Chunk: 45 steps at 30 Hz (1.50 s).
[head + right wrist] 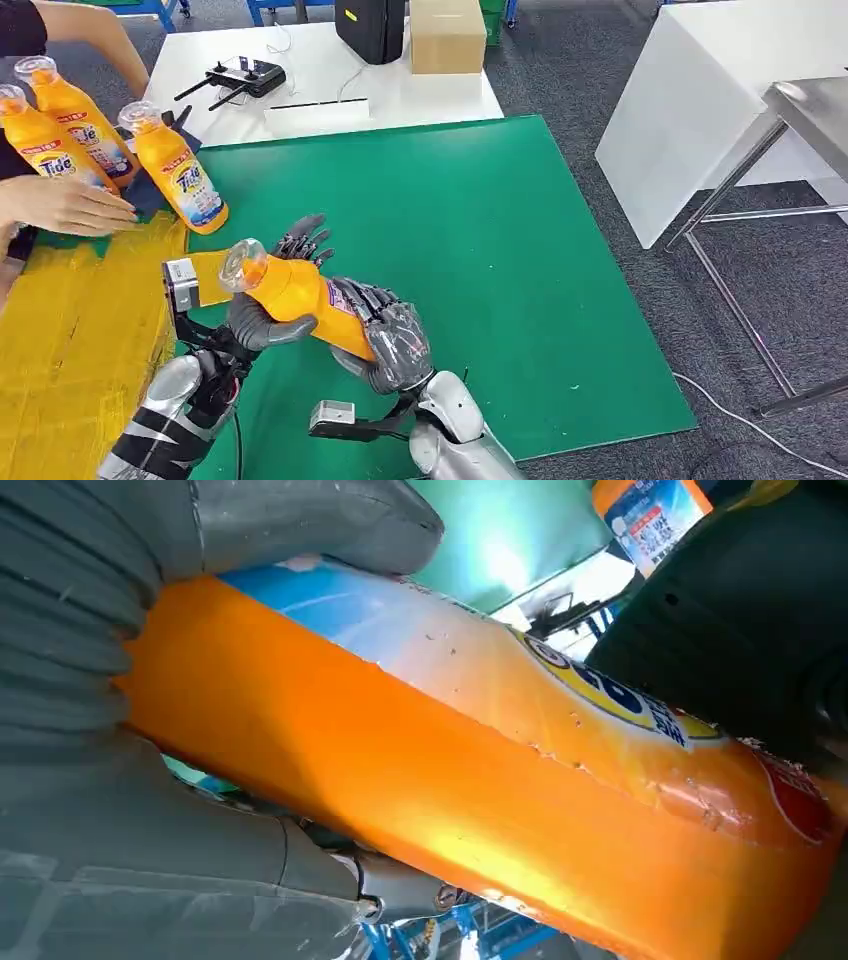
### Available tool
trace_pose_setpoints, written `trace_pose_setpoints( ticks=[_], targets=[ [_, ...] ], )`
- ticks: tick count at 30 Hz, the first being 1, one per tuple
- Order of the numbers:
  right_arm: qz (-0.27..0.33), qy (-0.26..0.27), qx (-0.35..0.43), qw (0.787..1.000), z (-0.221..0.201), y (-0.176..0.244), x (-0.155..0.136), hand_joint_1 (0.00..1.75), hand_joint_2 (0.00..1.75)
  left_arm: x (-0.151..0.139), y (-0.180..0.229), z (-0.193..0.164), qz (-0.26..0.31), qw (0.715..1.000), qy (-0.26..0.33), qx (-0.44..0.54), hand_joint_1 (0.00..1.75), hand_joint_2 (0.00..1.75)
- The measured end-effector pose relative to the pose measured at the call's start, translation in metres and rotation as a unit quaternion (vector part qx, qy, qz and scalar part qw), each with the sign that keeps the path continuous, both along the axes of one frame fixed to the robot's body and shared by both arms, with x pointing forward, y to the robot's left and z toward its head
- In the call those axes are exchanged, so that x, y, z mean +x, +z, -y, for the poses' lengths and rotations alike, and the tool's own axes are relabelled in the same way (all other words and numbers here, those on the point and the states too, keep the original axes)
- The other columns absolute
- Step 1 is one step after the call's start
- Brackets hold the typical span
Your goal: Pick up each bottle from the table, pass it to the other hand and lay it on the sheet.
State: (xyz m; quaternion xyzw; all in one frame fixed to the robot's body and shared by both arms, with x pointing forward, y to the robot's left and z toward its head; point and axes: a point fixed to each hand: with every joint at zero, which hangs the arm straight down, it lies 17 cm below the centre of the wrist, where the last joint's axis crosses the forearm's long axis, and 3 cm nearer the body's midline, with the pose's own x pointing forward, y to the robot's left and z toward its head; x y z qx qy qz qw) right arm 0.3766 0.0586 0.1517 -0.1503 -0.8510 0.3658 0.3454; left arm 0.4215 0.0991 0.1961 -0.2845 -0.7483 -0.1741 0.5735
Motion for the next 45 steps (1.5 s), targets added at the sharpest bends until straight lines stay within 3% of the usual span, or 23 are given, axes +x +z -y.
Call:
trace_pose_setpoints(
  ticks=[1, 19, 20, 21, 23, 28, 30, 33, 36, 37, 38, 44, 45],
  targets=[
    [0.0, 0.0, 0.0, 1.0, 0.0, 0.0, 0.0, 1.75, 1.75, 0.0, 0.0, 0.0, 0.0, 1.0, 0.0, 0.0, 1.75, 1.75],
    [-0.012, -0.007, 0.048, 0.999, 0.01, 0.01, 0.006, 1.75, 1.75, 0.011, 0.008, -0.001, 0.027, 0.999, 0.026, 0.024, 1.75, 1.75],
    [-0.012, -0.007, 0.051, 0.999, 0.011, 0.011, 0.006, 0.72, 1.75, 0.011, 0.009, -0.001, 0.029, 0.999, 0.027, 0.024, 1.75, 1.75],
    [-0.012, -0.009, 0.055, 0.998, 0.012, 0.013, 0.007, 0.0, 1.75, 0.012, 0.01, -0.001, 0.029, 0.999, 0.028, 0.023, 1.75, 1.75],
    [-0.024, -0.016, 0.072, 0.997, 0.016, 0.014, 0.01, 0.0, 1.75, 0.014, 0.012, -0.001, 0.03, 0.999, 0.034, 0.021, 1.75, 1.75],
    [-0.13, -0.03, 0.18, 0.975, 0.036, 0.011, 0.023, 0.0, 1.75, 0.02, 0.013, -0.016, 0.033, 0.997, 0.07, 0.021, 1.75, 1.75],
    [-0.149, -0.035, 0.218, 0.964, 0.051, 0.013, 0.022, 0.0, 1.75, 0.028, 0.015, -0.035, 0.064, 0.988, 0.131, 0.056, 1.75, 1.75],
    [-0.159, -0.061, 0.291, 0.941, 0.09, 0.027, 0.024, 0.0, 1.75, 0.048, 0.03, -0.091, 0.165, 0.914, 0.313, 0.196, 1.75, 1.75],
    [-0.141, -0.081, 0.337, 0.927, 0.126, 0.045, 0.025, 0.0, 1.75, 0.05, 0.059, -0.14, 0.258, 0.787, 0.454, 0.326, 1.75, 1.75],
    [-0.134, -0.086, 0.348, 0.924, 0.136, 0.051, 0.024, 0.0, 1.75, 0.047, 0.07, -0.151, 0.292, 0.734, 0.49, 0.369, 1.75, 1.75],
    [-0.13, -0.091, 0.355, 0.921, 0.143, 0.055, 0.023, 0.0, 1.75, 0.044, 0.076, -0.157, 0.31, 0.703, 0.506, 0.391, 1.75, 1.75],
    [-0.128, -0.092, 0.357, 0.921, 0.146, 0.056, 0.023, 0.0, 1.75, 0.043, 0.078, -0.159, 0.317, 0.692, 0.512, 0.399, 1.75, 1.75],
    [-0.121, -0.099, 0.367, 0.917, 0.157, 0.061, 0.023, 0.0, 1.75, 0.041, 0.085, -0.169, 0.333, 0.651, 0.533, 0.426, 1.75, 1.75]
  ],
)
